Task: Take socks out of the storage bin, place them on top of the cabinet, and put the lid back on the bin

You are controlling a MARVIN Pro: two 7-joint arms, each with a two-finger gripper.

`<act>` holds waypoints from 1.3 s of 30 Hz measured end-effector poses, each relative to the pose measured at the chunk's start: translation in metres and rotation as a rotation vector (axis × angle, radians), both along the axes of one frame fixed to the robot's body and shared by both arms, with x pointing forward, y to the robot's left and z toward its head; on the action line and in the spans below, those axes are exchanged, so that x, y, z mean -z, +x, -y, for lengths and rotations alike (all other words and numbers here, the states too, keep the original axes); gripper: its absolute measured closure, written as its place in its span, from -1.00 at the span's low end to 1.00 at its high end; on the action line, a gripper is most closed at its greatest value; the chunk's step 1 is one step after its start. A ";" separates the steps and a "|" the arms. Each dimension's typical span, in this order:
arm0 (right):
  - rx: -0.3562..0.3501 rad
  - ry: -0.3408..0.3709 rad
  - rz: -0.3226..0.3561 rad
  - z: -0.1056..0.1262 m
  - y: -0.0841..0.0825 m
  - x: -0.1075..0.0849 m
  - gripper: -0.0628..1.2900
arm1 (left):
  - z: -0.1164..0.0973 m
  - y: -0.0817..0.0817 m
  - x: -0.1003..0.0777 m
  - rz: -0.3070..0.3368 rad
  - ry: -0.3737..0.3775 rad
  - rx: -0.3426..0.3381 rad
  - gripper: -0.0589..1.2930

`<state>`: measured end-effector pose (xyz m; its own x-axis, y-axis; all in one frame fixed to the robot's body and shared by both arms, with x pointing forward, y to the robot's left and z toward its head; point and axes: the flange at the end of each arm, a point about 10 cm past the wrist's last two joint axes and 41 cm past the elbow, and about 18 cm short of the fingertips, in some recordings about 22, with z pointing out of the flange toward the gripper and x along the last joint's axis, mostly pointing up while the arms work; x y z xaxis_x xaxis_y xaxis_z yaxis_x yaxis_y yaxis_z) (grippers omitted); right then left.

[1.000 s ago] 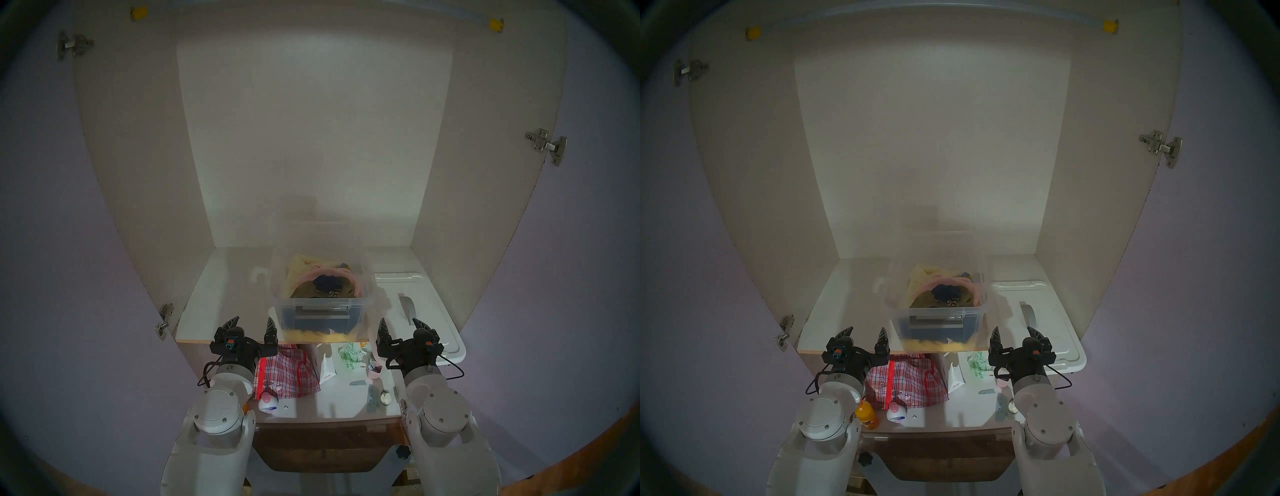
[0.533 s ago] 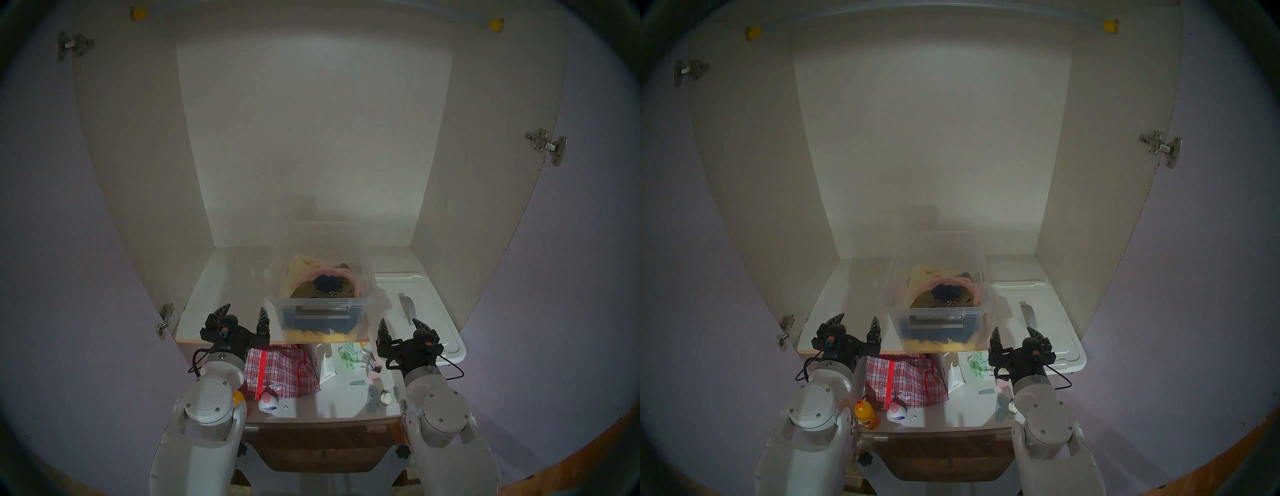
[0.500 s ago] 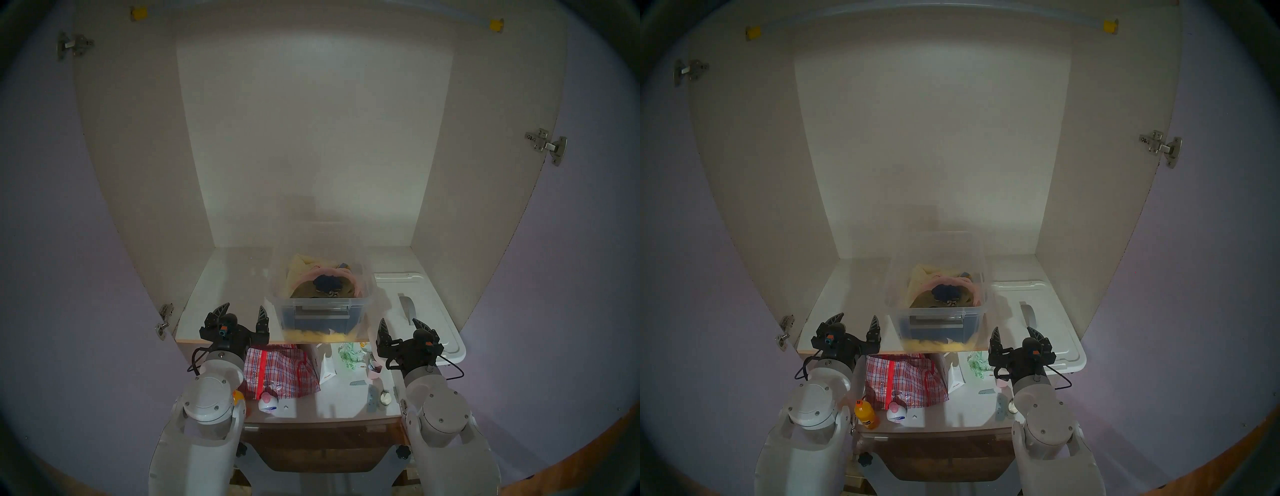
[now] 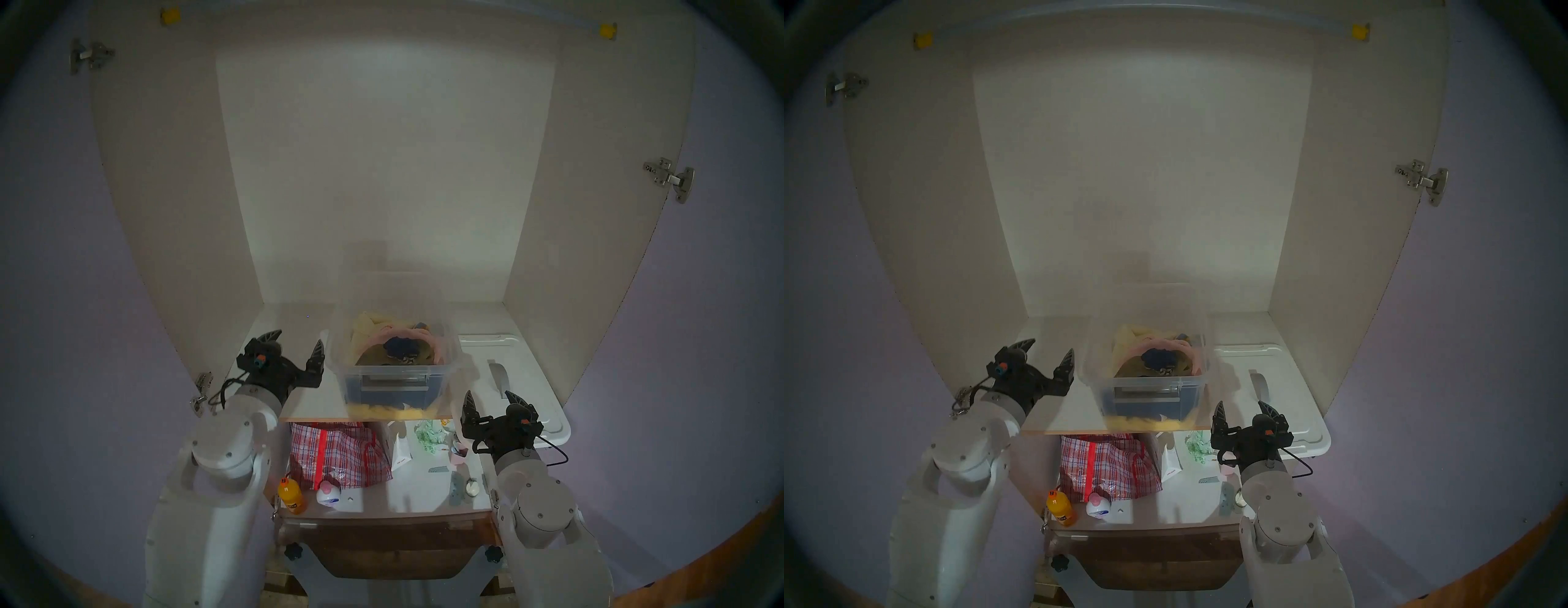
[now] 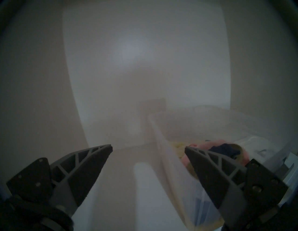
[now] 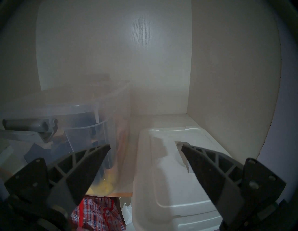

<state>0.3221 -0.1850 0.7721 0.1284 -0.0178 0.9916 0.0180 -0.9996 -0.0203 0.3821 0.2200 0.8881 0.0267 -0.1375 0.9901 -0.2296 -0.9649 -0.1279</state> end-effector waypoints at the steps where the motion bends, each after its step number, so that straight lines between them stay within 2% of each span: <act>1: 0.000 0.000 0.000 0.000 0.000 0.000 -0.89 | 0.003 0.003 -0.004 -0.023 -0.013 0.039 -0.88; 2: 0.000 0.000 0.000 0.000 0.000 0.000 -0.89 | 0.006 0.007 -0.010 -0.055 -0.022 0.085 -0.89; 5: 0.000 0.000 0.000 0.000 0.000 0.000 -0.89 | 0.009 0.014 -0.019 -0.110 0.010 0.138 -0.88; 7: 0.000 0.000 0.000 0.000 0.000 0.000 -0.89 | 0.019 0.019 -0.024 -0.163 0.046 0.184 -0.88; 9: 0.000 0.000 0.000 0.000 0.000 0.000 -0.89 | 0.027 0.023 -0.027 -0.191 0.059 0.199 -0.88; 14: 0.000 0.000 0.000 0.000 0.000 0.000 -0.89 | 0.042 0.039 -0.049 -0.147 0.061 0.225 -0.88; 19: 0.000 0.000 0.000 0.000 0.000 0.000 -0.89 | 0.064 0.052 -0.063 -0.124 0.077 0.298 -0.88; 20: 0.000 0.000 0.000 0.000 0.000 0.000 -0.89 | 0.066 0.060 -0.058 -0.150 0.068 0.329 -0.88; 26: 0.000 0.000 -0.001 0.000 0.000 0.000 -0.89 | 0.062 0.094 -0.023 -0.282 0.052 0.358 -0.88; 28: 0.000 -0.001 -0.002 0.000 0.000 0.001 -0.89 | 0.065 0.103 -0.022 -0.294 0.049 0.359 -0.88; 31: 0.000 0.000 -0.003 0.000 0.000 0.001 -0.89 | 0.075 0.114 -0.031 -0.287 0.041 0.370 -0.88; 33: 0.000 -0.001 -0.003 0.000 0.000 0.001 -0.89 | 0.086 0.122 -0.034 -0.291 0.064 0.388 -0.88; 39: 0.000 -0.001 -0.004 0.000 0.000 0.002 -0.89 | 0.108 0.143 -0.018 -0.376 0.164 0.419 -0.88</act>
